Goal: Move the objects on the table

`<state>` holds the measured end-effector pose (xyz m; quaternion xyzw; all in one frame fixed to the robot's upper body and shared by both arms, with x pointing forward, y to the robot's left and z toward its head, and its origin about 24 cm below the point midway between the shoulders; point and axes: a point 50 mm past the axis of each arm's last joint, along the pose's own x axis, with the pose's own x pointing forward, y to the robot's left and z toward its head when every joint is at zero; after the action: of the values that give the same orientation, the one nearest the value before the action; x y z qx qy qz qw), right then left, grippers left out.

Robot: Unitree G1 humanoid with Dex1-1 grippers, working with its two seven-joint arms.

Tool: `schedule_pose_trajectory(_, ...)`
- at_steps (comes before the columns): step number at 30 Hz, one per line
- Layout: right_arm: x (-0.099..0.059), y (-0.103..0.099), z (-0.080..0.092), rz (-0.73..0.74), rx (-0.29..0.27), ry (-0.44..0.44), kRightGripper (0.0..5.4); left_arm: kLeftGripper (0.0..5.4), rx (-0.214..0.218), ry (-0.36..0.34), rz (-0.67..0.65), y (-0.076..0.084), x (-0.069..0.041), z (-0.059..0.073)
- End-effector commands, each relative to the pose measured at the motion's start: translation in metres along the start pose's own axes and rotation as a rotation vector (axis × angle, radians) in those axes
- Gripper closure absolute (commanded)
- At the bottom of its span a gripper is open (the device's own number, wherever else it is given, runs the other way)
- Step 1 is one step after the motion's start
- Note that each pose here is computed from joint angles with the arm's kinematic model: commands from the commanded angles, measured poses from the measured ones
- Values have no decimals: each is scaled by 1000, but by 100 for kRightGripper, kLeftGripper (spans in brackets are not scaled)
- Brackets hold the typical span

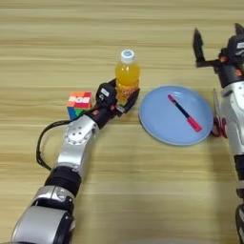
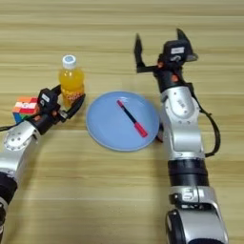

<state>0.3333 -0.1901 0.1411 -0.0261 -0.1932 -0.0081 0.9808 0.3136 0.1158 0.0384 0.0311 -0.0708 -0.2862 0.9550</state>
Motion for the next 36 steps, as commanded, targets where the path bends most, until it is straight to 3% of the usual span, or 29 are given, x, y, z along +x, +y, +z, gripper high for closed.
schedule_pose_trajectory(1, 8, -10, -7, -45, -11, 13, 0, 204, 36, -43, 52, 15, 7, 14)
schedule_pose_trajectory(13, 9, -3, -13, -19, -4, 12, 0, 204, 18, 9, 133, 24, 6, 4)
schedule_pose_trajectory(28, 9, 6, -18, 6, 8, 36, 0, 204, 14, 18, 51, 2, 10, -3)
schedule_pose_trajectory(36, 10, 9, -19, 13, 18, 40, 0, 204, 10, 67, 60, 2, 10, -11)
